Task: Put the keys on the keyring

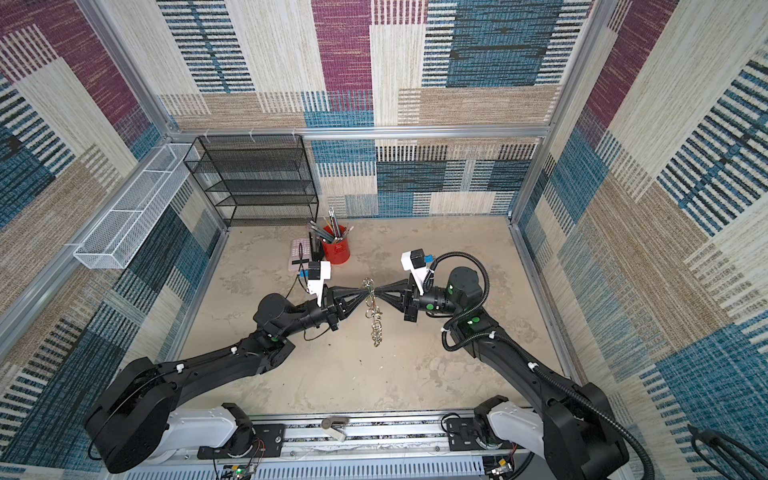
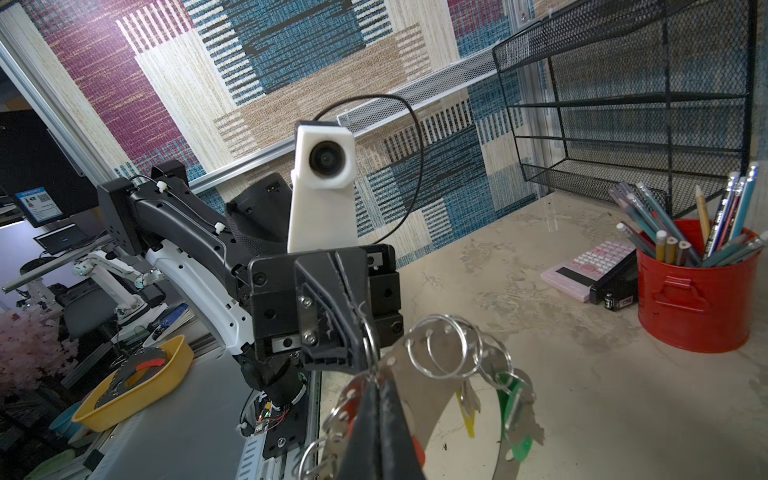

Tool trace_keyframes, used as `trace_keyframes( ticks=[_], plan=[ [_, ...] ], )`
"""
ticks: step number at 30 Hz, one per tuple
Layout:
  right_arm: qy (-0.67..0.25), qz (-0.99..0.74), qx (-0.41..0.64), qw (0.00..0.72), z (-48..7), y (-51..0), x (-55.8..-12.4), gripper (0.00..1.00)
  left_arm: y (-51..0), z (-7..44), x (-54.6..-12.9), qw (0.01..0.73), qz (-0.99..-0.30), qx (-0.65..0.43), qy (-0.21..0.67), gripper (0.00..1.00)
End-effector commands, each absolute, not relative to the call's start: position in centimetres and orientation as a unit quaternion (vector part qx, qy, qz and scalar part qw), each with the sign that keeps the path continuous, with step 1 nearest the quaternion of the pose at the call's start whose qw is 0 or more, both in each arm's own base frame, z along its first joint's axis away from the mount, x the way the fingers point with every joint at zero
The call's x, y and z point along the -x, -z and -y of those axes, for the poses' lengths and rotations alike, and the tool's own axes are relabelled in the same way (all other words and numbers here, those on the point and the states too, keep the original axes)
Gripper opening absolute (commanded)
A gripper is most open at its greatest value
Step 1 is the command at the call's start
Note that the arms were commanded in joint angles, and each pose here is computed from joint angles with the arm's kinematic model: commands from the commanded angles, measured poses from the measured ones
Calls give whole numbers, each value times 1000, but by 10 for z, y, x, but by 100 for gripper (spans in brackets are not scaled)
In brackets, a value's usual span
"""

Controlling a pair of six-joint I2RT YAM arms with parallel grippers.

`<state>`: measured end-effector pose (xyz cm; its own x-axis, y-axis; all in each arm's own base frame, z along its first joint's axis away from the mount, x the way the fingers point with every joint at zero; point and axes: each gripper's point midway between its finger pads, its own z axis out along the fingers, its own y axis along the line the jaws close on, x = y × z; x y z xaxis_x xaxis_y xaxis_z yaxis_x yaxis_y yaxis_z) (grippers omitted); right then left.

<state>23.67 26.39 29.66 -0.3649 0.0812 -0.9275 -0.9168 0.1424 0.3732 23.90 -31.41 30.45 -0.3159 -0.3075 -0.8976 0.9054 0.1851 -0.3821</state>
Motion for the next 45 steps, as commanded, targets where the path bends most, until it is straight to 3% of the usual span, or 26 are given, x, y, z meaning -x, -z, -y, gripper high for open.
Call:
trace_keyframes(
  ticks=[1, 13, 23, 38, 45],
  plan=[
    [-568, -611, 345, 430, -268, -292, -237, 0, -339, 311, -227, 552, -503, -283, 602, 0],
    [-575, -613, 345, 418, -276, -285, -244, 0, -339, 314, -224, 546, -494, -287, 613, 0],
    [-561, -620, 334, 434, -273, -292, -248, 17, -338, 312, -223, 548, -493, -284, 613, 0],
    [-491, -668, 269, 490, -242, -301, -260, 30, -337, 306, -224, 555, -498, -271, 608, 0],
    [-496, -639, 278, 518, -234, -340, -251, 39, -336, 308, -223, 549, -500, -272, 613, 0]
  ],
)
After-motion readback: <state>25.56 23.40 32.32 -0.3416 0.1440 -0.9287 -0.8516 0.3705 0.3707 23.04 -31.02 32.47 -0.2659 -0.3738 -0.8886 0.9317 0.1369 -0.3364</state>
